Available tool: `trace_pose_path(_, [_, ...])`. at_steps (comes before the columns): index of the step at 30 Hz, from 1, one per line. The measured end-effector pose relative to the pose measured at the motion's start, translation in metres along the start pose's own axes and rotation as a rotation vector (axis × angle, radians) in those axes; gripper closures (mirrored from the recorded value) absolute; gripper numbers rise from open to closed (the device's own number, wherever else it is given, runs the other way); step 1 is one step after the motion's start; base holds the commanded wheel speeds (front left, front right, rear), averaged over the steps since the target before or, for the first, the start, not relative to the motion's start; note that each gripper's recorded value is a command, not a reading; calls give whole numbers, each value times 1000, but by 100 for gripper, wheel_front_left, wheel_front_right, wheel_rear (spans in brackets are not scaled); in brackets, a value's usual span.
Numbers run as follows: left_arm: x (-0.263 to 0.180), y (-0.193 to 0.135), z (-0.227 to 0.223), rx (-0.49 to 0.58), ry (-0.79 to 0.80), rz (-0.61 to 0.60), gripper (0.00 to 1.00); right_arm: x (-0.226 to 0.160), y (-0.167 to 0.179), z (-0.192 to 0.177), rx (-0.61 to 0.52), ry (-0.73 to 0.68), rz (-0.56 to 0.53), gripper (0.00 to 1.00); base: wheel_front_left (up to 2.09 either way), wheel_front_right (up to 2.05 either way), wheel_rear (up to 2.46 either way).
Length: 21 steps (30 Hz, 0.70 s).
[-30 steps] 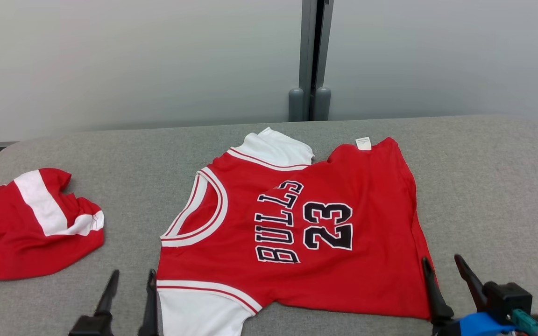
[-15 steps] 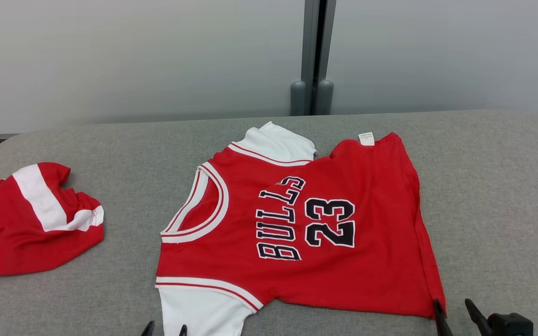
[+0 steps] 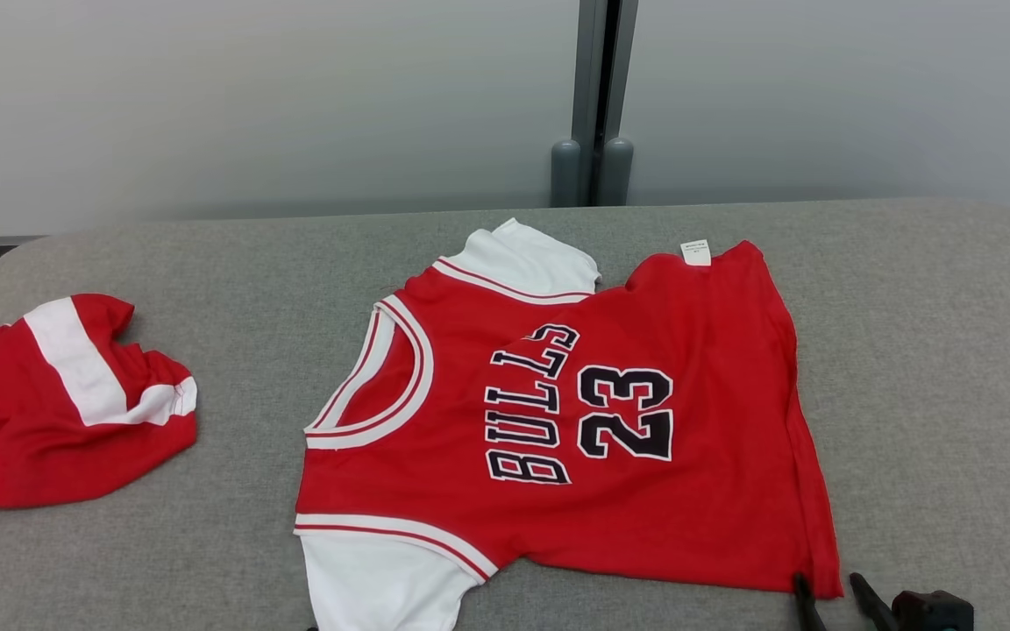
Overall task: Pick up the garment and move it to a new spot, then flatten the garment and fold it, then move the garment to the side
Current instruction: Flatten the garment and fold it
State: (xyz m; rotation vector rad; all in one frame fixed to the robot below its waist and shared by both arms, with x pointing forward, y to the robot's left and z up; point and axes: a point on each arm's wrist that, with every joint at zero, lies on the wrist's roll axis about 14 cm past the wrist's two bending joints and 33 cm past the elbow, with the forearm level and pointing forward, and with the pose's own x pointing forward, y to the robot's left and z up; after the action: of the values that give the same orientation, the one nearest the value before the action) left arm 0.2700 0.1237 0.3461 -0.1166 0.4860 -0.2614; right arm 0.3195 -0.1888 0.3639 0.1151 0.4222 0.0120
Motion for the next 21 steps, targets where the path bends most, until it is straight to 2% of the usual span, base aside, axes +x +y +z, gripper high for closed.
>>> trace_pose_path(1, [0, 0, -1, -2, 3, -2, 0, 1, 1, -1, 4, 3, 2, 0, 0, 0, 0])
trace_pose_path(2, [1, -1, -1, -9, 6, -4, 1, 2, 2, -2, 11, 6, 4, 29, 0, 0, 0])
trace_pose_path(3, [3, -2, -2, -17, 8, -7, 19, 2, 3, -2, 18, 9, 6, 55, 0, 0, 0])
trace_pose_path(4, [4, -4, -2, -20, 12, -13, 50, 3, 4, -3, 25, 11, 9, 99, 0, 0, 0])
trace_pose_path(5, [5, -4, -2, -21, 14, -16, 100, 4, 6, -3, 32, 11, 12, 100, 0, 0, 0])
trace_pose_path(14, [16, -3, 22, -12, -47, -31, 100, 10, 17, 11, 63, -42, 48, 100, 0, 0, 0])
trace_pose_path(21, [33, -5, 80, 16, -202, -62, 100, 21, 30, 62, 43, -190, 106, 100, 0, 0, 0])
